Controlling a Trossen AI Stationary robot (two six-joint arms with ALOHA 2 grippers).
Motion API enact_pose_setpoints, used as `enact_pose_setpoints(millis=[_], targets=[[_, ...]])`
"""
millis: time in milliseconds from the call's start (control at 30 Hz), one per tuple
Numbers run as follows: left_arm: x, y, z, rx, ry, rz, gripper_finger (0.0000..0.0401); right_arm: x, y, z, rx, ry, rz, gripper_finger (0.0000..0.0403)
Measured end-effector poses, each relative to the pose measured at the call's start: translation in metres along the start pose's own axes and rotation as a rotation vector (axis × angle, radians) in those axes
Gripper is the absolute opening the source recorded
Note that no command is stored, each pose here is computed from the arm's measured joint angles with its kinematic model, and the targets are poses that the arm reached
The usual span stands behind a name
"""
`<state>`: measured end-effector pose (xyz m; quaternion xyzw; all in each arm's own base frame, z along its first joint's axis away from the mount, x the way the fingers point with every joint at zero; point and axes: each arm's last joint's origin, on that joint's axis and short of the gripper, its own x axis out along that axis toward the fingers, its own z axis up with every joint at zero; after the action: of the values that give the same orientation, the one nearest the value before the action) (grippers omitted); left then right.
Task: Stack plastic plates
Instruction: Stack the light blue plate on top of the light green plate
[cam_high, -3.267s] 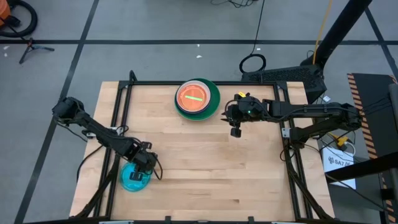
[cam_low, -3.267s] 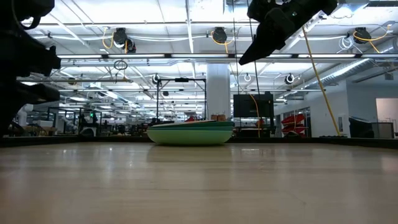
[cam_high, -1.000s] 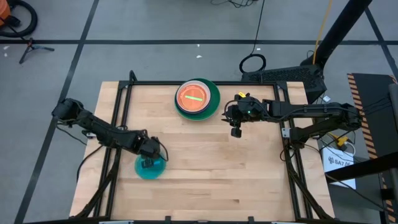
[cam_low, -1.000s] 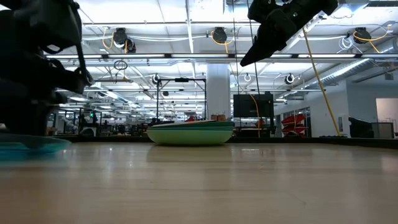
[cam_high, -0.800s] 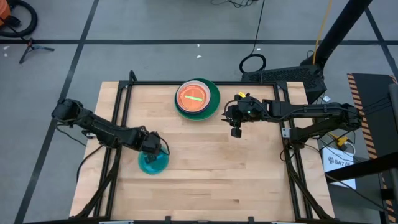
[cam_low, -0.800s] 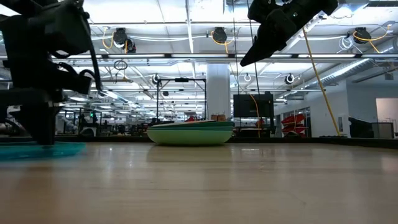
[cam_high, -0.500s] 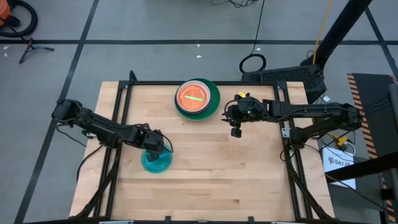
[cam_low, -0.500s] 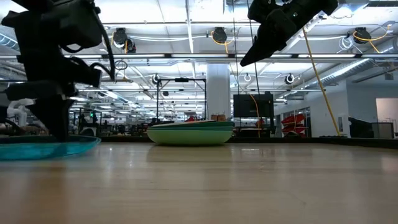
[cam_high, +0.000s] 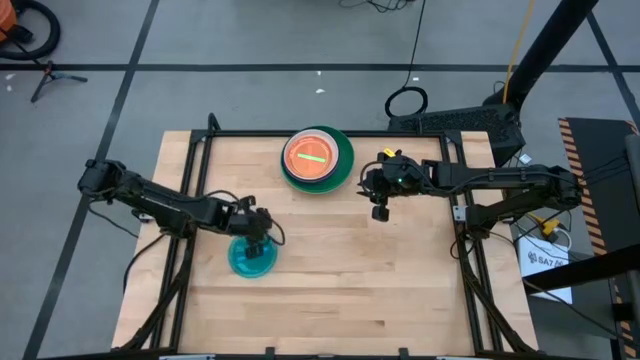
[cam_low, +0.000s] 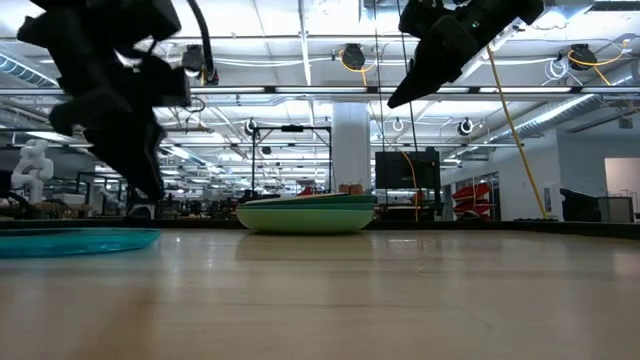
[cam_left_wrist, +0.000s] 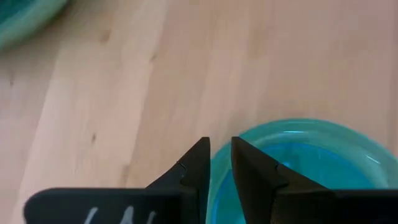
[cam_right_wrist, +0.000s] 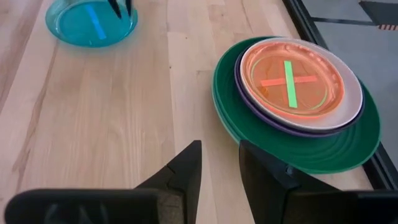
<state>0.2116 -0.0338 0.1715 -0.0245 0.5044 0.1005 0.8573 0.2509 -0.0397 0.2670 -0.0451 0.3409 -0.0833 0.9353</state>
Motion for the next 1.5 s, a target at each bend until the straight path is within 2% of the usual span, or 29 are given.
enact_pose_setpoints(millis=[100, 200, 300, 433, 567, 1067, 1400, 1500], targets=[[-0.009, -0.002, -0.001, 0.084, -0.067, -0.033, 0.0072, 0.0, 0.0, -0.001, -0.001, 0.013, 0.002, 0.01], [-0.014, 0.001, -0.01, 0.092, -0.107, -0.058, 0.0072, 0.0, 0.0, -0.002, -0.001, 0.021, 0.003, 0.01], [-0.015, 0.006, -0.021, 0.036, -0.131, -0.071, 0.0072, 0.0, 0.0, -0.002, -0.006, 0.023, 0.003, 0.01], [-0.008, 0.011, -0.042, -0.066, -0.089, -0.066, 0.0072, 0.0, 0.0, -0.002, -0.019, 0.022, 0.003, 0.01], [-0.004, 0.012, -0.05, -0.126, -0.048, -0.071, 0.0072, 0.0, 0.0, -0.002, -0.021, 0.021, 0.002, 0.01], [-0.004, 0.013, -0.054, -0.171, -0.019, -0.041, 0.0072, 0.0, 0.0, -0.002, -0.02, 0.016, 0.002, 0.01], [-0.004, 0.013, -0.054, -0.082, -0.025, -0.029, 0.0071, 0.0, 0.0, -0.002, -0.02, 0.016, 0.002, 0.01], [-0.004, 0.013, -0.054, -0.078, -0.026, -0.028, 0.0055, 0.0, 0.0, -0.002, -0.02, 0.016, 0.002, 0.01]])
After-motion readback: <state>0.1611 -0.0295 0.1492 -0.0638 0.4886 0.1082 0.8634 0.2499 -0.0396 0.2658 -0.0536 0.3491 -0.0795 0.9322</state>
